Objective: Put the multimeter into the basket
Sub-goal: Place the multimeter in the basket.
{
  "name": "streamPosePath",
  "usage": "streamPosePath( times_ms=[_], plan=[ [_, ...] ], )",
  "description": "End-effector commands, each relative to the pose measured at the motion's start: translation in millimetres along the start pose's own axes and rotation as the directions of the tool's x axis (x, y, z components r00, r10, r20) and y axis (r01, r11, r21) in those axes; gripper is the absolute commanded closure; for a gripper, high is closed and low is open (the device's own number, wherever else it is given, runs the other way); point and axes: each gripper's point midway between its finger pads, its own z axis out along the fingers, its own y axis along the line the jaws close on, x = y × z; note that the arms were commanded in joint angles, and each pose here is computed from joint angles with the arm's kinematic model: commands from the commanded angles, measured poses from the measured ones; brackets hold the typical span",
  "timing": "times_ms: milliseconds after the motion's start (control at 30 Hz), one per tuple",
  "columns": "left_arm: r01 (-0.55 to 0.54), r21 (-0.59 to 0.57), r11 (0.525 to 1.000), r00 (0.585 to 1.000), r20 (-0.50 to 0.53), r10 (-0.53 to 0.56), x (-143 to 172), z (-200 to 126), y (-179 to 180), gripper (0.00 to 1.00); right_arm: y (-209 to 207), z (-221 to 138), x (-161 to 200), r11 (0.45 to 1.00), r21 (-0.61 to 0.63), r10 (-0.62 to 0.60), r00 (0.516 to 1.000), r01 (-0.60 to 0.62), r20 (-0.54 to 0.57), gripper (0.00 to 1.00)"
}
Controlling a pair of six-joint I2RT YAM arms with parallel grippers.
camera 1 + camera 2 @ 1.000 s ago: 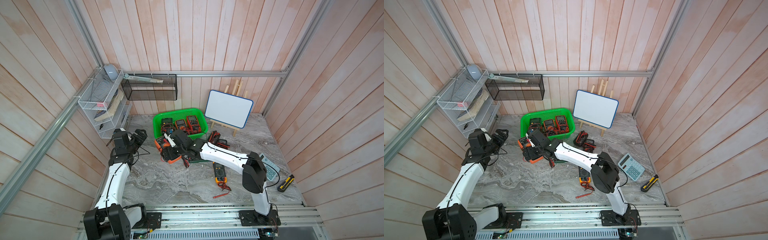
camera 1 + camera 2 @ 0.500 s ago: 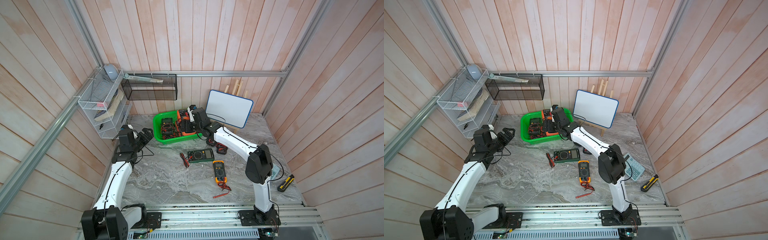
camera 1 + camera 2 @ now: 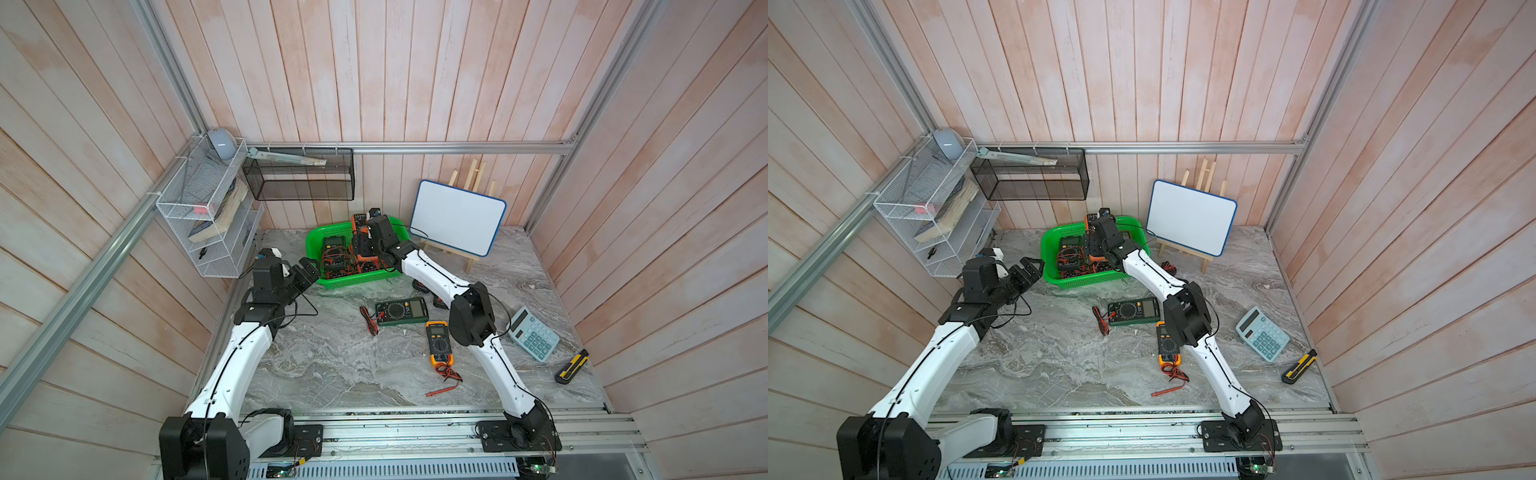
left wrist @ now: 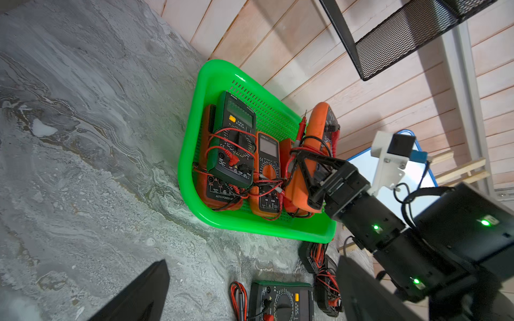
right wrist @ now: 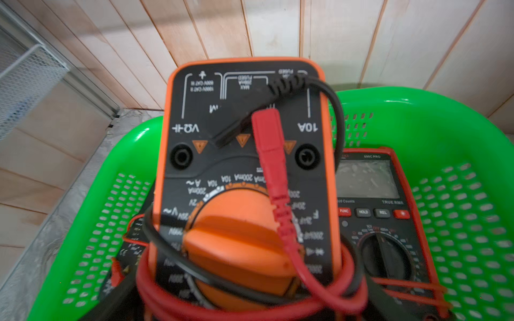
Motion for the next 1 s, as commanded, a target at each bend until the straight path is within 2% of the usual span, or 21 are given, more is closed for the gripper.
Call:
streamPosePath(
  times_ms=[0, 200, 267, 433, 533, 633, 967],
  plan=[
    [0.004, -0.010, 1.000, 1.000, 0.003, -0.004, 1.0, 3.1, 0.9, 0.00, 4.3, -3.2, -31.9, 1.000, 0.005, 0.001, 0.994, -0.001, 0.107, 0.63],
    [0.011, -0.014, 1.000, 1.000, -0.001, -0.011, 4.5, 5.8, 4.5, 0.00, 10.0, 10.1, 0.9, 0.999, 0.001, -0.038, 0.999, 0.038, 0.038, 0.60],
    [0.016, -0.014, 1.000, 1.000, -0.005, -0.016, 6.0, 7.4, 5.4, 0.00, 12.8, 12.7, 12.2, 0.999, 0.001, -0.055, 0.998, 0.055, 0.017, 0.57],
    [0.021, -0.013, 1.000, 1.000, -0.013, -0.022, 7.8, 10.1, 6.3, 0.00, 11.7, 17.4, 33.0, 0.997, 0.017, -0.079, 0.996, 0.079, -0.029, 0.22],
    [0.022, -0.011, 1.000, 1.000, -0.012, -0.022, 7.8, 10.0, 5.6, 0.00, 11.2, 17.3, 36.2, 0.996, 0.023, -0.083, 0.996, 0.084, -0.038, 0.10],
    [0.020, -0.007, 1.000, 1.000, -0.012, -0.020, 7.3, 10.2, 4.1, 0.00, 12.0, 15.8, 34.2, 0.996, 0.023, -0.082, 0.996, 0.083, -0.034, 0.02],
    [0.016, -0.009, 1.000, 1.000, -0.009, -0.016, 6.6, 10.1, 3.0, 0.01, 19.7, 0.0, 18.0, 0.997, 0.003, -0.083, 0.996, 0.083, -0.020, 0.02]
  ],
)
